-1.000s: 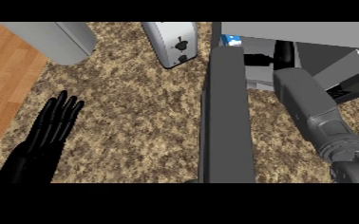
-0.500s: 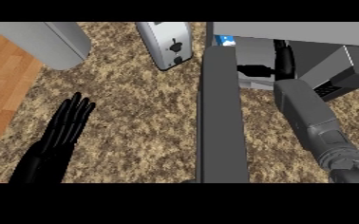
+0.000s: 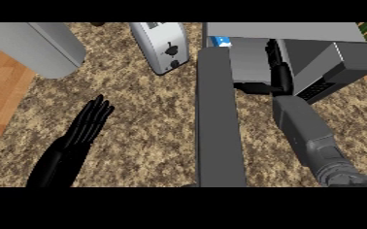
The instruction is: Pick up the milk, place it into the microwave and close the microwave
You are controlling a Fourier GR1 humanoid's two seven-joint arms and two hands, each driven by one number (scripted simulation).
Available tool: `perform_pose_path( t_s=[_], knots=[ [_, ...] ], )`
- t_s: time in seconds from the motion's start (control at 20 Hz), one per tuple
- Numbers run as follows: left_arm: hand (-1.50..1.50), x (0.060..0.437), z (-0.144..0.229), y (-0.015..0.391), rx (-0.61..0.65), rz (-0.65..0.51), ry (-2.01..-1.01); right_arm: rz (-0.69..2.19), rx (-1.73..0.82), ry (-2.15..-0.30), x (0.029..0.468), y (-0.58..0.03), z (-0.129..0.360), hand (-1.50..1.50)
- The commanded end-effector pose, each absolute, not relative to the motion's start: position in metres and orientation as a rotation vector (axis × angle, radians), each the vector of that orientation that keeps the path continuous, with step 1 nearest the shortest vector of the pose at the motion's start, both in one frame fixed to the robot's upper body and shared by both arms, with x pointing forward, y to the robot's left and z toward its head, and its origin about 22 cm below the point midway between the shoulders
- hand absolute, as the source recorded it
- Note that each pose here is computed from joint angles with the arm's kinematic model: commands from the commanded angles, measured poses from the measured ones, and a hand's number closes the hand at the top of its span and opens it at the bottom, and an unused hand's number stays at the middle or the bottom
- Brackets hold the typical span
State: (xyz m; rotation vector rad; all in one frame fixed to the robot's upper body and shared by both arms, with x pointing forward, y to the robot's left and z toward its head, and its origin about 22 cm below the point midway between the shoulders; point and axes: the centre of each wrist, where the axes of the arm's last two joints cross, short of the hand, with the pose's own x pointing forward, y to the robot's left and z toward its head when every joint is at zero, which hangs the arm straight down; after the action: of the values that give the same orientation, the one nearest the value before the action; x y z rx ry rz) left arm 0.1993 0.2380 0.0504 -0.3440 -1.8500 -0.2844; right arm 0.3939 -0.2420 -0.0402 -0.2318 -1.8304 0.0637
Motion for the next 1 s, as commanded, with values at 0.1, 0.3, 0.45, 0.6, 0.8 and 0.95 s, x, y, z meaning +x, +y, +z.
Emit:
perform_pose_path(
  t_s=[0.1, 0.3, 0.45, 0.6, 0.8, 0.95],
  knots=[
    [-1.5, 0.206, 0.05, 0.213, -0.414, -0.454, -1.791, 0.036, -0.15, -1.847, 0.381, -0.222, -0.059, -1.5],
    [1.5, 0.226, 0.041, 0.215, -0.44, -0.54, -1.761, 0.034, -0.118, -1.845, 0.355, -0.23, -0.088, -1.5],
    [1.5, 0.223, 0.03, 0.211, -0.425, -0.561, -1.758, 0.04, -0.097, -1.865, 0.338, -0.231, -0.103, -1.5],
    [1.5, 0.241, 0.013, 0.194, -0.444, -0.544, -1.709, 0.064, -0.078, -1.853, 0.327, -0.238, -0.109, -1.5],
    [1.5, 0.251, 0.014, 0.174, -0.38, -0.656, -1.71, 0.087, -0.071, -1.86, 0.313, -0.259, -0.11, -1.5],
    [1.5, 0.25, -0.006, 0.155, -0.447, -0.75, -1.638, 0.077, -0.045, -1.86, 0.302, -0.247, -0.115, -1.5]
  ],
)
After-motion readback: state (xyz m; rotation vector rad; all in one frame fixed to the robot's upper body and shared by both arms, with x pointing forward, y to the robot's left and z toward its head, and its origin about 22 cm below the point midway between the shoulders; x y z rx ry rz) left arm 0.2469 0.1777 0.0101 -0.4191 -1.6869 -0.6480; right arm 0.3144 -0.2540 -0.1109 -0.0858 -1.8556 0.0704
